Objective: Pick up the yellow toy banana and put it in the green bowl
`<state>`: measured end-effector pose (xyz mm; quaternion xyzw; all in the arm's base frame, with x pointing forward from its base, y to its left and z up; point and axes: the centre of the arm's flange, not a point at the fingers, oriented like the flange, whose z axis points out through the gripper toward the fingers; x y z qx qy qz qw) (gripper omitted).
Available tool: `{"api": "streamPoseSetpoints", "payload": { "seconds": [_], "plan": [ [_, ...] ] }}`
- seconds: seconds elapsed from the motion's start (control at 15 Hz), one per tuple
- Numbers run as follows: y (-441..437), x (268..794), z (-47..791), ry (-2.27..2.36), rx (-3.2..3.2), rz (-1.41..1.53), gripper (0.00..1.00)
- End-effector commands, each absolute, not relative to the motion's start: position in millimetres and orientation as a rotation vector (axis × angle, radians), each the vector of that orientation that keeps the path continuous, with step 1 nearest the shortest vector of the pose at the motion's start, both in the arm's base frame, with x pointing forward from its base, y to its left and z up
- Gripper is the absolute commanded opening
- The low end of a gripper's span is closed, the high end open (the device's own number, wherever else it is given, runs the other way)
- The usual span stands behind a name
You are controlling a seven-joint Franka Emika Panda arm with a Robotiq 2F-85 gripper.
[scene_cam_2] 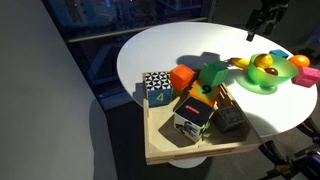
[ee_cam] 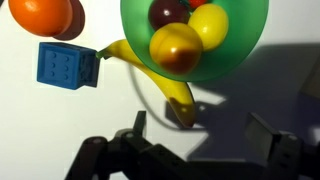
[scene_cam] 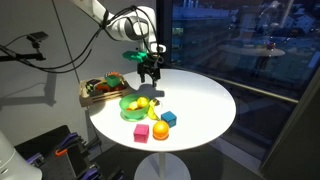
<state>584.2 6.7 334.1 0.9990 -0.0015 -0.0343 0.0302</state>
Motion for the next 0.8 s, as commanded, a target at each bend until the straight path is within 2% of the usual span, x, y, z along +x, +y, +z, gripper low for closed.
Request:
{"api": "streamPoseSetpoints", "payload": {
  "seconds": [0.0, 0.73],
  "plan": [
    [-1.9, 591.4, 314.4, 0.048, 3.084, -0.121, 1.0],
    [-16.7, 594.5, 257.5, 0.197, 3.086, -0.253, 1.0]
  ]
}}
